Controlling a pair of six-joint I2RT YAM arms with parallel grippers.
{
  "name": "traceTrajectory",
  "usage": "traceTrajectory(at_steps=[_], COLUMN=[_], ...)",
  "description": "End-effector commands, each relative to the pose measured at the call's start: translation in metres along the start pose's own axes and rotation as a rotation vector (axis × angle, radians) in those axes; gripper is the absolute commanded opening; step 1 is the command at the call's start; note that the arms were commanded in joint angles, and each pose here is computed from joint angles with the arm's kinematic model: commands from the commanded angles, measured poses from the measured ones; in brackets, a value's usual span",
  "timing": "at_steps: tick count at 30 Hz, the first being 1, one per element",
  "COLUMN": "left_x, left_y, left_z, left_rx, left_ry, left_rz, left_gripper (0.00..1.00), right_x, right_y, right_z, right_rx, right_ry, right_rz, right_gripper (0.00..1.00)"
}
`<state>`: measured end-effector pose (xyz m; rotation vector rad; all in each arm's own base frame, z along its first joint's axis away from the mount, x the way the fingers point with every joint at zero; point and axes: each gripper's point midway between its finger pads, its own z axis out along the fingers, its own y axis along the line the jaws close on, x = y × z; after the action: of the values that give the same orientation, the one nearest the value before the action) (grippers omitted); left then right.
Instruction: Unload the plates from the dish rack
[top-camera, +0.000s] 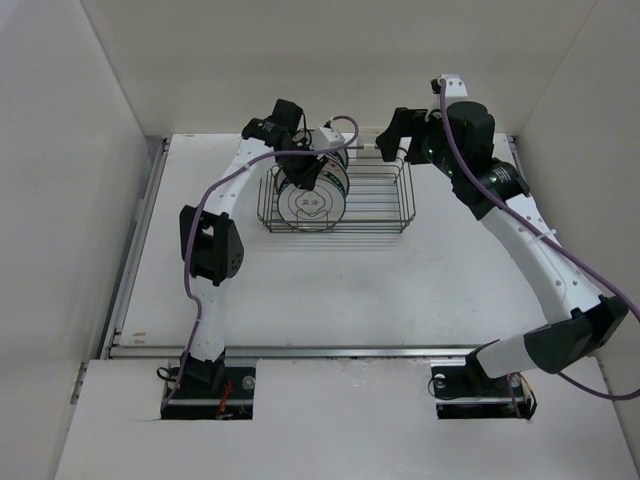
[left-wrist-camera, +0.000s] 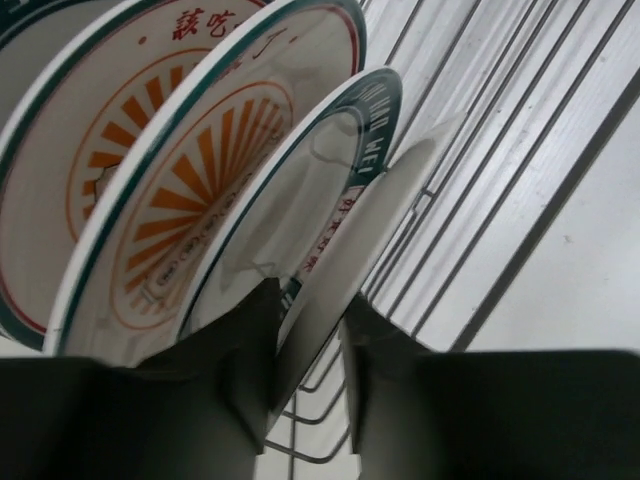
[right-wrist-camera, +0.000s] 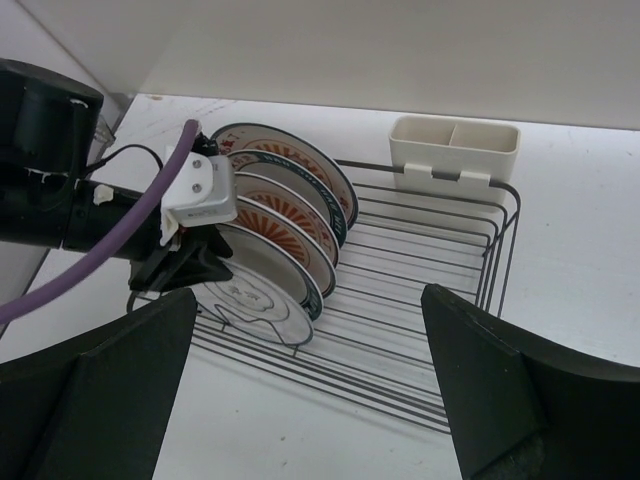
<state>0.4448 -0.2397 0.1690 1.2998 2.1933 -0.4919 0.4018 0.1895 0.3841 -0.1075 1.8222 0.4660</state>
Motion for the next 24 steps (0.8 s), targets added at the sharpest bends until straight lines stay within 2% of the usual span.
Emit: traceTrajectory(at_steps=[1, 2, 3, 6, 15, 19, 24], left_x=[0.006, 0.007, 0.007, 0.004, -0.040, -0.051, -0.056], left_y=[-0.014, -0.013, -0.014, -0.007, -0.003, -0.011, -0.032], left_z=[-0.006, -0.006, -0.006, -0.016, -0.087, -0.116, -0.139], left_rx=[0.078, 0.070, 0.070, 0.003, -0.158, -0.186, -0.160], left_ry=[0.021, 0.027, 0.028, 0.032, -0.108, -0.154, -0.196], left_rz=[0.008, -0.004, -0.025, -0.039, 0.059, 0.083, 0.019], left_gripper=[0.17, 0.11, 0.00, 0.00, 0.00, 0.00, 0.00], right_x=[-0.026, -0.026, -0.026, -0.021, -0.028, -0.035, -0.051], right_y=[0.006, 0.006, 0.006, 0.007, 0.023, 0.033, 0.035], right_z=[-0.007, -0.007, -0.007, -0.006, -0.024, -0.030, -0.042], right_rx=[-0.017, -0.017, -0.017, -0.025, -0.113, -0.163, -0.167], right_ry=[-0.061, -0.061, -0.061, -0.049, -0.056, -0.071, -0.114], right_rz=[-0.007, -0.007, -0.007, -0.008, -0.010, -0.013, -0.004], right_gripper=[1.00, 1.00, 1.00, 1.00, 1.00, 1.00, 1.00])
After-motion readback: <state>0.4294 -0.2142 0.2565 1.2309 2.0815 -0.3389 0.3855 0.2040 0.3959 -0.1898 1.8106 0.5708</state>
